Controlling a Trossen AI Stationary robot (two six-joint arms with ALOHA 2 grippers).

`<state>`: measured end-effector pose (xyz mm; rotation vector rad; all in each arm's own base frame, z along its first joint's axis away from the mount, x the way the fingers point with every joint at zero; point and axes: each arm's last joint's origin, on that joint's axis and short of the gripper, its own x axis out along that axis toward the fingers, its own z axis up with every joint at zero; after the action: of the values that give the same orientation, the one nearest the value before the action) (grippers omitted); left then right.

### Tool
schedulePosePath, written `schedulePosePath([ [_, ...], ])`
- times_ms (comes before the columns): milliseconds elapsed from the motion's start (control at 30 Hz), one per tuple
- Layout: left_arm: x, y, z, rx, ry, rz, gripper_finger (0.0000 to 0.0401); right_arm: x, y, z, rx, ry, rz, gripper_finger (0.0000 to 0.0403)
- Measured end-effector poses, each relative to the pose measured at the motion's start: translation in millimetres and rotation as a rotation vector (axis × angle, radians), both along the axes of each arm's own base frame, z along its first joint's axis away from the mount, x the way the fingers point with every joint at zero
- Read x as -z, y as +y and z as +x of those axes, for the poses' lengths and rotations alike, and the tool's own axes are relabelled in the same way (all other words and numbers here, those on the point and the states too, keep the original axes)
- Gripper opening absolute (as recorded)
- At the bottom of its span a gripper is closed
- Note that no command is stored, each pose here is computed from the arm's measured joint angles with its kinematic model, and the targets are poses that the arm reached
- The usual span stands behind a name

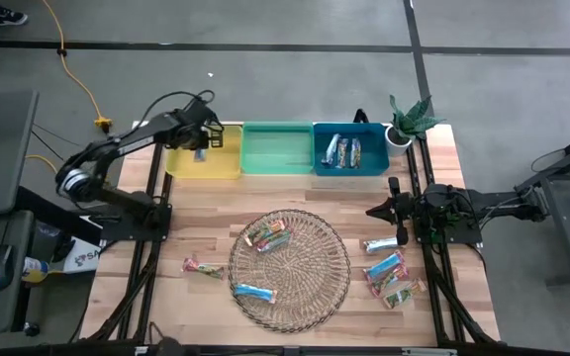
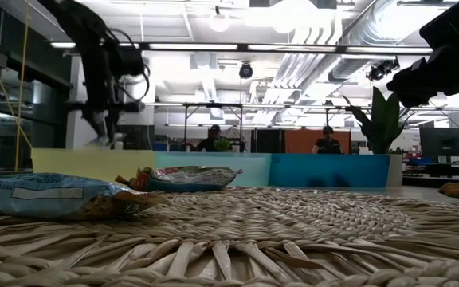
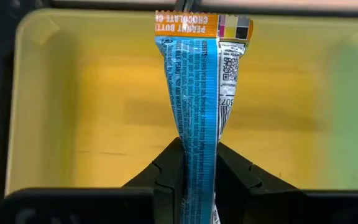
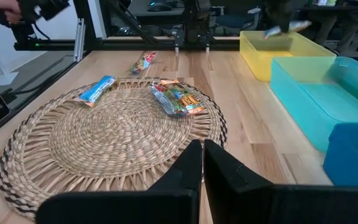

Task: Pick and place Granola Bars by type
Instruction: Put the yellow granola bar into the yellow bin

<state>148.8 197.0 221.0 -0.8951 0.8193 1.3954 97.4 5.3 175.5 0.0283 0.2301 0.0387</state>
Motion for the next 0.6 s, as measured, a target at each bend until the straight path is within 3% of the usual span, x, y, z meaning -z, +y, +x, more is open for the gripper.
schedulePosePath([
  [400,38.7,13.8,10.1,0.018,0.136,-0.104,0.0064,0.0,0.0,0.0,0.0,0.0,0.0,0.0],
  [600,40.2,13.9,10.9,0.054,0.137,-0.119,0.0104,0.0,0.0,0.0,-0.001,0.0,0.0,0.0],
])
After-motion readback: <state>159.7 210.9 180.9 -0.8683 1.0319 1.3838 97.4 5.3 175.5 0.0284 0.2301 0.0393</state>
